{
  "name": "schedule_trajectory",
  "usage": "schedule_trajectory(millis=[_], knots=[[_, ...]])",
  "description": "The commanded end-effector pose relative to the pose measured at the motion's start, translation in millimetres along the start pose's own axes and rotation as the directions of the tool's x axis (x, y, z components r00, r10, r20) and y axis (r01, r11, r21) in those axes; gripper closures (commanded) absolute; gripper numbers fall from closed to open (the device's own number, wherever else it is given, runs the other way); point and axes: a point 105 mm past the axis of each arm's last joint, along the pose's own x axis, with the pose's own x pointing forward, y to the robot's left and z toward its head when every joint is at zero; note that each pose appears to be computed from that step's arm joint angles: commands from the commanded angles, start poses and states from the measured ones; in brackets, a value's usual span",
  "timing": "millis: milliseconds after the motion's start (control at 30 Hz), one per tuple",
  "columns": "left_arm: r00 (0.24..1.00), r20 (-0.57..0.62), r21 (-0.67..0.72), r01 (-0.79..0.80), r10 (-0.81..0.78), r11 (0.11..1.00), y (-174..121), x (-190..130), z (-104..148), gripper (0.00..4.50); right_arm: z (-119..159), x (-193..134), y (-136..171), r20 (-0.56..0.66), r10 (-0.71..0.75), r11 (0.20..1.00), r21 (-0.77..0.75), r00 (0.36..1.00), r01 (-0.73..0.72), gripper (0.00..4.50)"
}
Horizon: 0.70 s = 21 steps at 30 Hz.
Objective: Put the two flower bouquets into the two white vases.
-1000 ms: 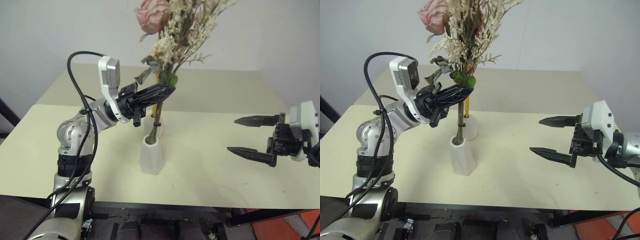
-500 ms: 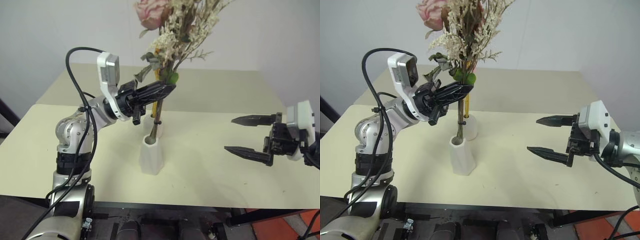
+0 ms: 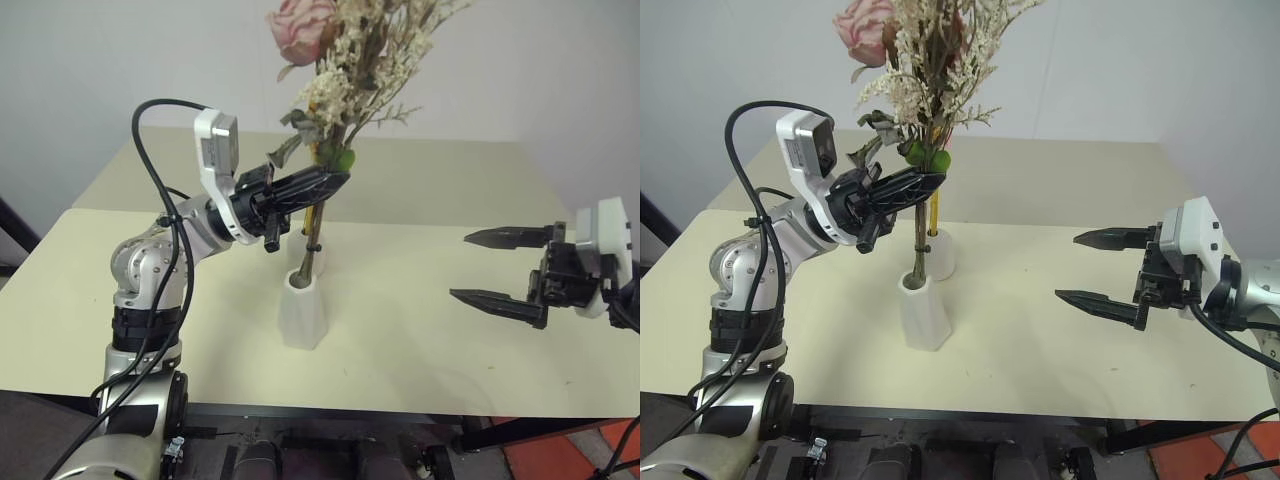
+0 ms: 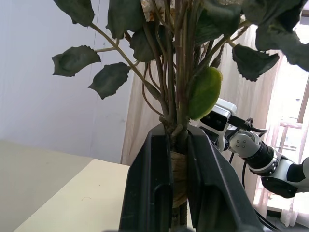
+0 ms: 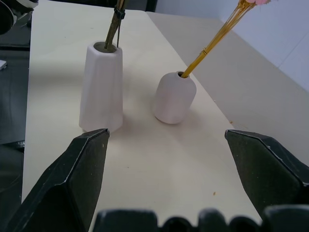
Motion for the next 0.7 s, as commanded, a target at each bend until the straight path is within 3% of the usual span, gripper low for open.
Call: schedule_trajectory(millis=[33, 700], knots=[[1.000, 0.002, 0.036, 0.030, -0.030, 0.999, -6, 3, 8, 4.38, 9, 1, -3, 0.024, -0.001, 0.999, -0.054, 1.000, 0.002, 0.00], [0.998, 0.049, 0.089, 0.038, -0.042, 0.995, -9, 0, 23, 4.38, 9, 4, -9, 0.033, 0.023, 0.997, -0.073, 0.999, -0.021, 0.00]])
